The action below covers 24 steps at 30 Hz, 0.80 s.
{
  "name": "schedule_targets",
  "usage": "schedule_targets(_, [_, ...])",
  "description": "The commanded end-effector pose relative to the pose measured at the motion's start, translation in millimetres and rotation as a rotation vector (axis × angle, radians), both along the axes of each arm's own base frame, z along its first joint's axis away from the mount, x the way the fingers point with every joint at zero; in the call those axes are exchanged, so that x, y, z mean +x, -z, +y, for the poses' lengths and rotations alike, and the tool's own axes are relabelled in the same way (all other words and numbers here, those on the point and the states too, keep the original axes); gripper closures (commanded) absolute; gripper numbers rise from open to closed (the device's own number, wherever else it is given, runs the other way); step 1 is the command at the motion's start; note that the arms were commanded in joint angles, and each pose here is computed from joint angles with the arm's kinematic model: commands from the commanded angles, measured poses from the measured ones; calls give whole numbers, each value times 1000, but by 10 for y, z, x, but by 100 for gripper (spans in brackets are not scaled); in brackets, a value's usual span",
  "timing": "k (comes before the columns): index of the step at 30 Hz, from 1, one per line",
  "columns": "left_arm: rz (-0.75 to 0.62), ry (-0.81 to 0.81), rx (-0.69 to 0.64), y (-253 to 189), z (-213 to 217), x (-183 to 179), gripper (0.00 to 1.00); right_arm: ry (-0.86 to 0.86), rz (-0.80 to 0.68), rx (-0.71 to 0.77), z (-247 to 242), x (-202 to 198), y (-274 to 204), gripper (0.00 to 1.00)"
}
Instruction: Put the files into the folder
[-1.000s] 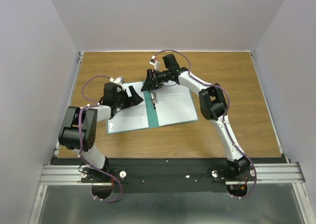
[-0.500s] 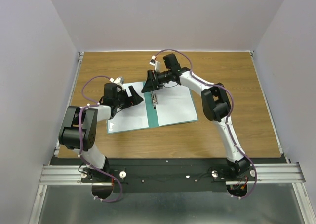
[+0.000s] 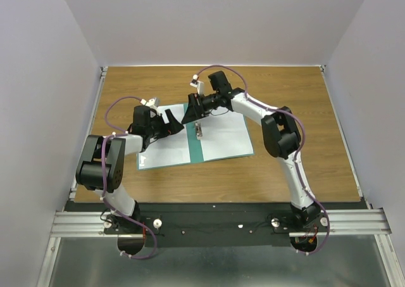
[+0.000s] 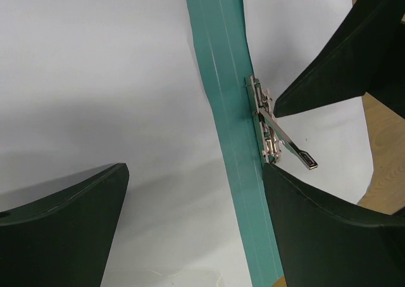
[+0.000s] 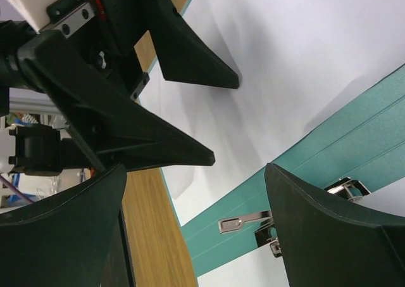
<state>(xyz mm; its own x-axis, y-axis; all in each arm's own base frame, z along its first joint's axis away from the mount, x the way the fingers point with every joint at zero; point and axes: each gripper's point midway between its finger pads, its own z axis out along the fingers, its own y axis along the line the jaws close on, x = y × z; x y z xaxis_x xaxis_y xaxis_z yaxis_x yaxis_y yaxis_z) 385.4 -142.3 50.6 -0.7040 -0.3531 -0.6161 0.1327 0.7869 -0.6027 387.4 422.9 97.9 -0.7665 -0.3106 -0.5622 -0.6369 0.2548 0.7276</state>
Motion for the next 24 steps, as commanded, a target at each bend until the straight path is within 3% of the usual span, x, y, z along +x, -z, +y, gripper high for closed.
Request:
schedule_targets(1, [77,-5,9,196,35,-96,3,-19,-53,7,1,-112,-185,2])
schedule_targets(8, [43,-5,-5,35,18,-57,3,26,-146,5,-32,-73,-510,0])
schedule_targets(15, [10,-96,23,-315,127,97,2,327,-211,-134,-371,95,-778,0])
schedule_targets(21, [23,-152,53,-449,126,258,2,660,-10,-280,-765,38,-447,5])
schedule_targets(23, [37,-159,69,-460,57,324,2,659,34,-276,-741,-37,-420,8])
schedule_targets(24, [42,-155,65,-462,21,345,2,670,72,-270,-721,-65,-407,14])
